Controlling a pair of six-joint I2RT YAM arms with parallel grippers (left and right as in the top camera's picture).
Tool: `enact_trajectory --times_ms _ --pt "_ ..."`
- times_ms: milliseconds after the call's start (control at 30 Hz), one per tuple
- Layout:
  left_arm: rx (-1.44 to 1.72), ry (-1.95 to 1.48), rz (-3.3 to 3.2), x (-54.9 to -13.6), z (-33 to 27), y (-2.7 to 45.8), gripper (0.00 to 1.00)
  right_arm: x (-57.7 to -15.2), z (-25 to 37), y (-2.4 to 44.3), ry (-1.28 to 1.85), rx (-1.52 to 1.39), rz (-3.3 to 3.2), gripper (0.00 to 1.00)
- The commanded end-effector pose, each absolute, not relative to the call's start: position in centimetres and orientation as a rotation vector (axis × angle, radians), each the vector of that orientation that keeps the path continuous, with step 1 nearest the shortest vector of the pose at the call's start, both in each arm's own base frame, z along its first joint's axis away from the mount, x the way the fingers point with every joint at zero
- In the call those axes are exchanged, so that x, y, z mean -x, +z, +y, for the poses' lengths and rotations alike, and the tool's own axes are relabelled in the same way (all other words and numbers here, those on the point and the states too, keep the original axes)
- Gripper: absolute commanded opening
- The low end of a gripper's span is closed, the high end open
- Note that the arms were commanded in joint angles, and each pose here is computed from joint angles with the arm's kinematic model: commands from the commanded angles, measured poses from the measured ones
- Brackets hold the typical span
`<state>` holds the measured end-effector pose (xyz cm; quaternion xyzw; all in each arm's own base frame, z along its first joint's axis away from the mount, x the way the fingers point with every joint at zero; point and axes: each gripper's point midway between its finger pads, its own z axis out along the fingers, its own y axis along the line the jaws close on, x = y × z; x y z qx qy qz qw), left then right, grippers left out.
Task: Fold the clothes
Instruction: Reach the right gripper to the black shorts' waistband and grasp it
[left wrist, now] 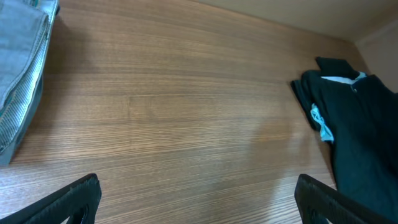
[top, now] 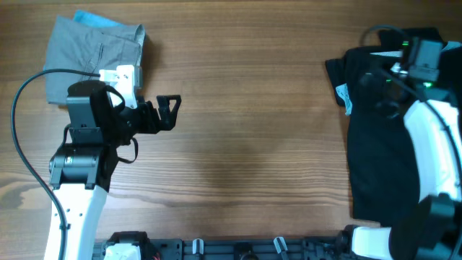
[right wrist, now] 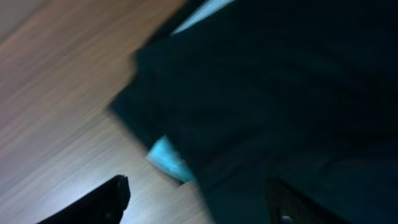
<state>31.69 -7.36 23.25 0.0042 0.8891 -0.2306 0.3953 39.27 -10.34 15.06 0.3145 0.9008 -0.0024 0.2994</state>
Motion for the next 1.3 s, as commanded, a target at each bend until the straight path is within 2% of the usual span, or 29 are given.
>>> enact_trajectory --times_ms 0,133,267,567,733,933,1033,1100,1200,1267 --pt "-0.022 -0.612 2.215 -31.6 -7.6 24.8 1.00 -39.9 -12.4 12.3 -0.003 -0.913 2.421 0.72" --pt "-0.022 -0.612 2.215 -31.6 -7.6 24.8 1.00 -42.2 -9.5 9.3 0.179 -0.600 2.537 0.73" --pt "-0.021 -0.612 2.217 -31.6 -7.6 24.7 1.00 -42.6 -8.8 6.9 0.242 -0.579 2.580 0.81" --pt "-0.021 -0.611 2.217 -31.6 -7.6 24.7 1.00 -43.2 -8.2 5.5 0.254 -0.362 2.613 0.81" --pt "-0.021 -0.611 2.218 -31.6 -7.6 24.7 1.00 -42.3 -9.5 4.3 0.147 -0.457 2.647 0.70" --pt "-0.021 -0.611 2.218 -31.6 -7.6 24.7 1.00 -41.2 -8.3 2.4 0.177 -0.433 2.703 0.67" --pt "-0.021 -0.611 2.218 -31.6 -7.6 24.7 1.00 -40.9 -7.7 1.7 0.155 -0.374 2.735 0.63" --pt "-0.021 -0.611 2.219 -31.6 -7.6 24.6 1.00 -40.4 -8.2 1.1 0.077 -0.387 2.765 0.56" --pt "-0.020 -0.611 2.219 -31.6 -7.6 24.6 1.00 -39.4 -9.5 0.4 -0.055 -0.496 2.792 0.52" --pt "-0.021 -0.611 2.219 -31.6 -7.6 24.7 1.00 -39.3 -9.6 0.4 -0.058 -0.500 2.794 0.35"
